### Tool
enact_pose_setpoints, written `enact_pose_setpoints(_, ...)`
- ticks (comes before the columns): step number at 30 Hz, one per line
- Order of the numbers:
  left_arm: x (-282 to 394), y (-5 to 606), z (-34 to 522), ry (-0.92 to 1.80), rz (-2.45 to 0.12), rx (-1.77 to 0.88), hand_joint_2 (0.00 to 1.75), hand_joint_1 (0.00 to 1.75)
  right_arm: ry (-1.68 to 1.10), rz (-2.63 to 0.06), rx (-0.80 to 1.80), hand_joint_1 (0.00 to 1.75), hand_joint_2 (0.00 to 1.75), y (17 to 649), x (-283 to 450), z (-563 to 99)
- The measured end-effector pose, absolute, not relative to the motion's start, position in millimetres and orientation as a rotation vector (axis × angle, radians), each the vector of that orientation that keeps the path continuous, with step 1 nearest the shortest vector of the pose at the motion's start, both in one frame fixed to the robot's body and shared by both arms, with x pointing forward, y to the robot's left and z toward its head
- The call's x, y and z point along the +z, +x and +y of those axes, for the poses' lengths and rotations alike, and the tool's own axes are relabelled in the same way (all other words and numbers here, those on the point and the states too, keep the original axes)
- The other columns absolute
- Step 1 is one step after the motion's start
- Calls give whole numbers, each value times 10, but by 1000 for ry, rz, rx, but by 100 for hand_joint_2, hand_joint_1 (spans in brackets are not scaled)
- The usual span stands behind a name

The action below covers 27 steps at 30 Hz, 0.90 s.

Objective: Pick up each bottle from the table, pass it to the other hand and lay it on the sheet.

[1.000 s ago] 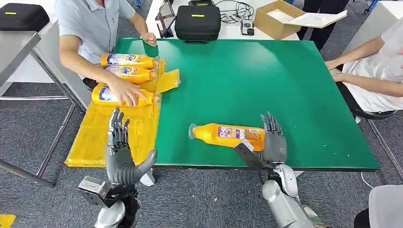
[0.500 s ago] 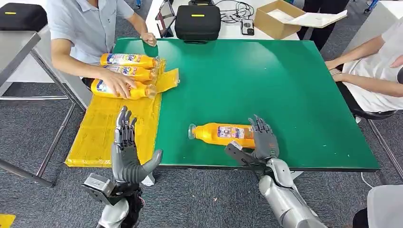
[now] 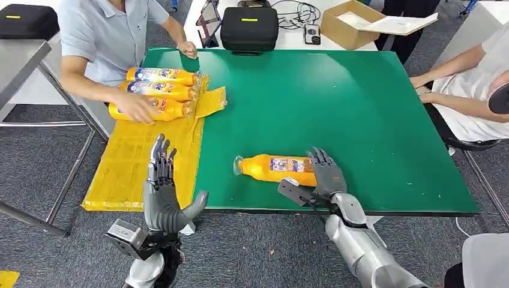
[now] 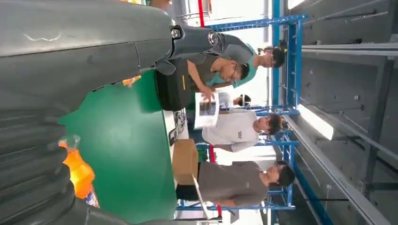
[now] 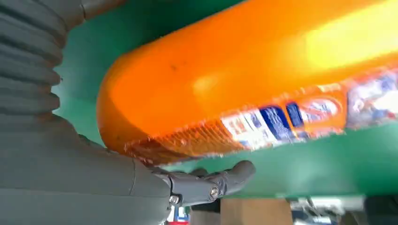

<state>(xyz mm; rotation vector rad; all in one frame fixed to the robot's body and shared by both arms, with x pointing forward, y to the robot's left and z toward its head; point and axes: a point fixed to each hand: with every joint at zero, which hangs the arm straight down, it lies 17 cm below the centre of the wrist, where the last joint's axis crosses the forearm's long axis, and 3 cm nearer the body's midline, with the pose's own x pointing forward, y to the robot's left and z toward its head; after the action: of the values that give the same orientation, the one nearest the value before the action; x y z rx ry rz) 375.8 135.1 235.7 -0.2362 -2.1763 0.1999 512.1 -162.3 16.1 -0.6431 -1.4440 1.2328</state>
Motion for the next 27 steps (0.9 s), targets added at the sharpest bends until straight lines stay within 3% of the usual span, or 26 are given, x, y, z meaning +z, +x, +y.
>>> enact_pose_setpoints(14, 2423, 3805, 1269, -289, -2179, 180, 175, 0, -649, -1264, 1344, 175, 175, 5270, 33, -1816)
enact_pose_setpoints(27, 2378, 3811, 1283, -293, -2160, 194, 175, 0, -556, -1321, 1297, 175, 175, 5235, 50, -1716)
